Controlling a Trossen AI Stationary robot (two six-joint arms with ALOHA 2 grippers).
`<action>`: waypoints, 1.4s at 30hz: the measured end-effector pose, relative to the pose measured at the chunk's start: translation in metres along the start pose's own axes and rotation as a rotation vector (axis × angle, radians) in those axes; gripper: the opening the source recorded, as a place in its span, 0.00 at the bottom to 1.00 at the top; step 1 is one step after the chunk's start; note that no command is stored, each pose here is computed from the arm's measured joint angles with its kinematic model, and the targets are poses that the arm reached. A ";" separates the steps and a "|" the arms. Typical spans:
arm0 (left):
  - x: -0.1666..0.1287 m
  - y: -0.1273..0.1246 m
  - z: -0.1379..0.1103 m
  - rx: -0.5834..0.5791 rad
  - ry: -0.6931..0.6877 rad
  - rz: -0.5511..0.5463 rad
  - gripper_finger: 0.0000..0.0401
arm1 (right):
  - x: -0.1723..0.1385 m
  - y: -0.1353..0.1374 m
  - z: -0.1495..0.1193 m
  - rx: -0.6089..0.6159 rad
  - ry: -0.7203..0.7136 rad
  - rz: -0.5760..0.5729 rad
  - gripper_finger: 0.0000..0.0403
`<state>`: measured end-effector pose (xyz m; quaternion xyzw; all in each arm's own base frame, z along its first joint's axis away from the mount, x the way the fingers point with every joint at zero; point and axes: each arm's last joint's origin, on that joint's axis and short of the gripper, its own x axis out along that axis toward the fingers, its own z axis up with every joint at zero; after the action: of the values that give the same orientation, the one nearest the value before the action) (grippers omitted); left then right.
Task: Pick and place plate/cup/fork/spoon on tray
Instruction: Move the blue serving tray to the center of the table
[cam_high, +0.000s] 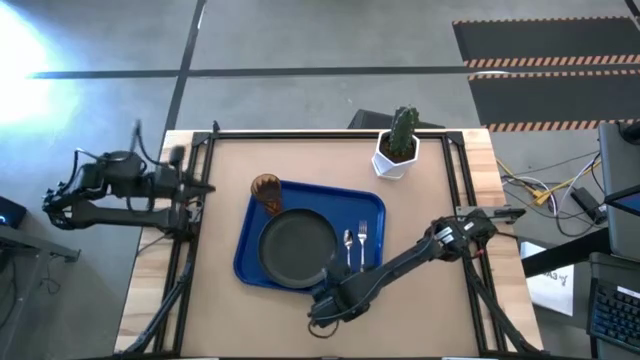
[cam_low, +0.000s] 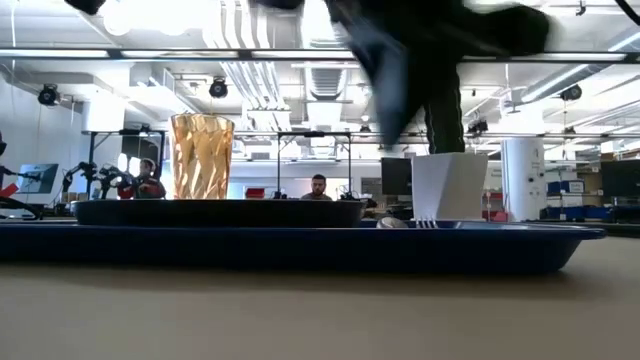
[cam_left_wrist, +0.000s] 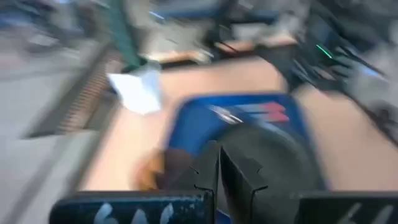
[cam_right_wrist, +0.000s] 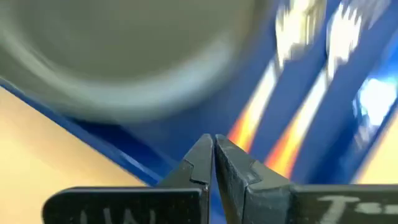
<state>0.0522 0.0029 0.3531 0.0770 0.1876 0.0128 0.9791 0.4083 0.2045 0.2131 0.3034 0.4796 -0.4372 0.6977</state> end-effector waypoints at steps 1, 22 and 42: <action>0.001 -0.002 -0.003 -0.001 0.025 -0.060 0.00 | -0.010 0.001 0.006 0.008 -0.069 0.037 0.02; 0.055 -0.025 -0.089 -0.327 0.586 -0.348 0.00 | -0.184 -0.066 0.087 -0.155 -0.843 0.254 0.02; 0.105 -0.011 -0.025 -0.545 0.409 -0.113 0.00 | -0.189 -0.066 0.070 -0.342 -0.685 0.347 0.02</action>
<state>0.1404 0.0017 0.2900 -0.2020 0.3737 0.0235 0.9050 0.3477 0.1774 0.4146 0.0965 0.2274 -0.3029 0.9204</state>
